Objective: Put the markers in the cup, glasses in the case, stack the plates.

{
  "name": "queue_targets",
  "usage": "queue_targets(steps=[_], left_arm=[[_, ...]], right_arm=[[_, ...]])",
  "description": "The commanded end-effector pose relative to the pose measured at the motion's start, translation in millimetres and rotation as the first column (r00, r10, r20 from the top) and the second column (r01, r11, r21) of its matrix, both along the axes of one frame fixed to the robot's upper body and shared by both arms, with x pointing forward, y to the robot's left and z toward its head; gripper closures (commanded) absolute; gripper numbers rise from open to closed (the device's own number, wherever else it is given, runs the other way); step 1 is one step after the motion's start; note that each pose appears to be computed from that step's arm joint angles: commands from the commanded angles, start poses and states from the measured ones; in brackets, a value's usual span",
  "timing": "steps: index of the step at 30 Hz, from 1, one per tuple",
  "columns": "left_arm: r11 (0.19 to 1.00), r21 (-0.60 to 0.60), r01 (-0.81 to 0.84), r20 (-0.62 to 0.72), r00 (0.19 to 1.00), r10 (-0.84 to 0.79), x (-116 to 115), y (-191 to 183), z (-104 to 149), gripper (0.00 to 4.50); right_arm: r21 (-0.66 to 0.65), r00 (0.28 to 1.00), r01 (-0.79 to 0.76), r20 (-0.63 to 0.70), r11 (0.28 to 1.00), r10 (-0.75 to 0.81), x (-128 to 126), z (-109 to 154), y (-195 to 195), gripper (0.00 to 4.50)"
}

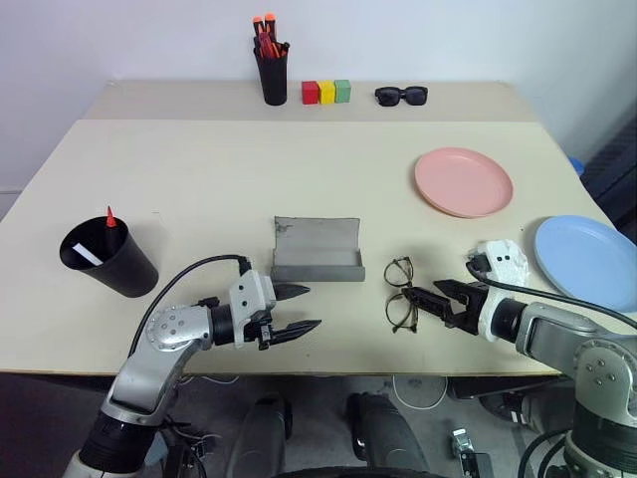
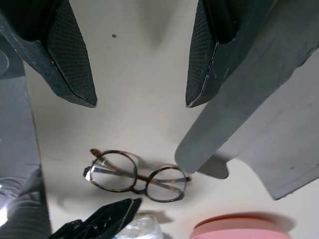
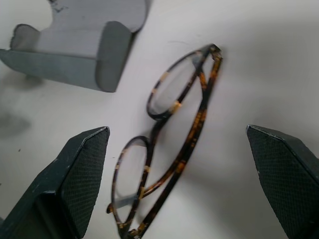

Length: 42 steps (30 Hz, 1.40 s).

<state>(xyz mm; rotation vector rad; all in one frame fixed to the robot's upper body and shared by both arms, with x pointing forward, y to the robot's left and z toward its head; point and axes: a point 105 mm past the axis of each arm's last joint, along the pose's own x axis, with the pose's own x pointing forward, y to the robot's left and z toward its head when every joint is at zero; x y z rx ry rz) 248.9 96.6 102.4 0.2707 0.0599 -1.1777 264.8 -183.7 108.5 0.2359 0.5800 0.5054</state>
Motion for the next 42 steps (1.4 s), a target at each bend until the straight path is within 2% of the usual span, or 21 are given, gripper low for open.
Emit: queue_targets(steps=[1,4,5,6,8,13,17,20,23,27,31,37,42], left_arm=[[1.000,-0.014,-0.018,0.041,0.999,0.019,-0.7,2.8,10.4,1.64],[0.999,-0.017,-0.033,0.041,0.999,0.034,1.2,3.7,10.3,1.64],[0.999,-0.017,-0.035,0.040,0.999,0.035,1.5,3.7,10.1,1.60],[0.999,-0.017,-0.036,0.040,0.999,0.037,1.9,3.4,9.7,1.60],[0.999,-0.018,-0.041,0.039,0.998,0.041,2.9,3.0,8.9,1.60],[0.999,-0.013,-0.051,0.037,0.998,0.052,4.7,4.2,6.5,1.60],[0.998,-0.007,-0.060,0.036,0.998,0.060,6.1,5.8,5.0,1.60],[0.996,-0.021,-0.088,0.038,0.995,0.089,9.9,8.1,6.3,1.60],[0.991,-0.034,-0.131,0.037,0.991,0.132,15.2,12.6,7.6,1.60],[0.974,-0.052,-0.219,0.068,0.973,0.222,22.9,22.0,10.0,1.60],[0.960,-0.068,-0.272,0.080,0.957,0.277,26.5,26.9,10.9,1.60],[0.934,-0.095,-0.345,0.072,0.933,0.353,22.1,37.0,14.0,1.60],[0.907,-0.095,-0.410,0.085,0.905,0.418,16.1,48.2,18.5,1.60]], right_arm=[[0.015,1.000,-0.011,0.009,1.000,0.011,3.5,3.1,5.1,0.00],[0.029,1.000,-0.009,0.000,1.000,0.009,7.2,1.6,8.7,0.00],[0.031,1.000,-0.010,-0.001,0.999,0.010,7.9,1.3,9.6,0.54],[0.031,1.000,-0.013,-0.006,0.999,0.013,8.2,0.4,11.3,0.85],[0.033,1.000,-0.019,-0.011,0.999,0.019,8.7,-0.7,14.1,1.79],[0.029,1.000,-0.028,-0.013,0.999,0.029,7.2,-0.3,15.3,4.45],[-0.007,0.999,-0.035,-0.006,0.999,0.035,5.2,2.0,11.4,4.49],[-0.110,0.996,-0.071,0.052,0.991,0.077,6.4,12.8,9.2,4.49],[-0.235,0.973,-0.129,0.156,0.963,0.169,13.5,34.6,14.1,4.49],[-0.400,0.849,-0.257,0.341,0.880,0.403,28.5,78.9,48.9,4.49],[-0.555,0.672,-0.348,0.415,0.756,0.614,43.7,98.1,89.6,4.49],[-0.686,0.494,-0.418,0.378,0.595,0.783,69.6,91.9,136.5,4.49],[-0.674,0.475,-0.499,0.313,0.545,0.822,75.8,66.9,148.4,4.49]])
